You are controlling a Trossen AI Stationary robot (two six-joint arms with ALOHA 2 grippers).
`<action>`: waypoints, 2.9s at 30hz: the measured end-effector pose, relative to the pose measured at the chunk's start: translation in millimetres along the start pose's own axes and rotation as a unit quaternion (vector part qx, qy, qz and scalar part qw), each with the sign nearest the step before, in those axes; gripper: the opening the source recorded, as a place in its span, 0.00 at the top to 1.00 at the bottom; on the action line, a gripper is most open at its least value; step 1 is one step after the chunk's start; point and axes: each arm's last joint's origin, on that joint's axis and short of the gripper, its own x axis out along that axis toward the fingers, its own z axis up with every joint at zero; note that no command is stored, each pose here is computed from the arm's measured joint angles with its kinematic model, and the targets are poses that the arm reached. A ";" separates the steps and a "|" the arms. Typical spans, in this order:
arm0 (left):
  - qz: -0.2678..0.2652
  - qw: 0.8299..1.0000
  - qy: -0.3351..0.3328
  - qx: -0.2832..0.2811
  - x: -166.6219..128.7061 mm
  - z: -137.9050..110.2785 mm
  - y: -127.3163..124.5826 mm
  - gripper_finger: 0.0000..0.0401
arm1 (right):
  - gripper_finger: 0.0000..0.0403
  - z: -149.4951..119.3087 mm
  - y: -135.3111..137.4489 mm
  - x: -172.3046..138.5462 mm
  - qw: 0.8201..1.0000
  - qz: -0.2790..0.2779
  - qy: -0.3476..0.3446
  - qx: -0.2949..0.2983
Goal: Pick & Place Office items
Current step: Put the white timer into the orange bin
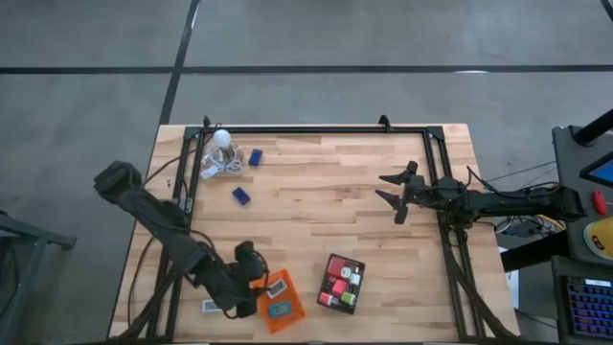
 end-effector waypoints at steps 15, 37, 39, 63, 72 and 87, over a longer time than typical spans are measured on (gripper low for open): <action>0.006 0.992 0.112 -0.056 -34.1 -54.9 -18.3 0.43 | 0.46 0.0 0.0 0.0 1.000 0.000 0.000 0.000; 0.017 0.966 0.216 -0.143 -50.1 -126.3 -16.7 0.43 | 0.46 0.0 0.0 0.0 1.000 0.000 0.000 0.000; 0.015 0.965 0.223 -0.137 -50.3 -126.7 -16.8 0.43 | 0.46 0.0 0.0 0.0 1.000 0.000 0.000 0.000; -0.018 0.958 0.250 -0.137 -30.6 -147.9 -7.9 0.44 | 0.46 0.0 0.0 0.0 1.000 0.000 0.000 0.000; -0.012 0.955 0.266 -0.130 -26.0 -153.1 -7.6 0.44 | 0.46 -0.3 0.0 0.0 1.000 0.000 0.001 0.000; -0.006 0.956 0.264 -0.130 -23.9 -155.0 -4.7 0.48 | 0.46 -1.1 0.1 0.3 1.000 0.001 0.004 -0.001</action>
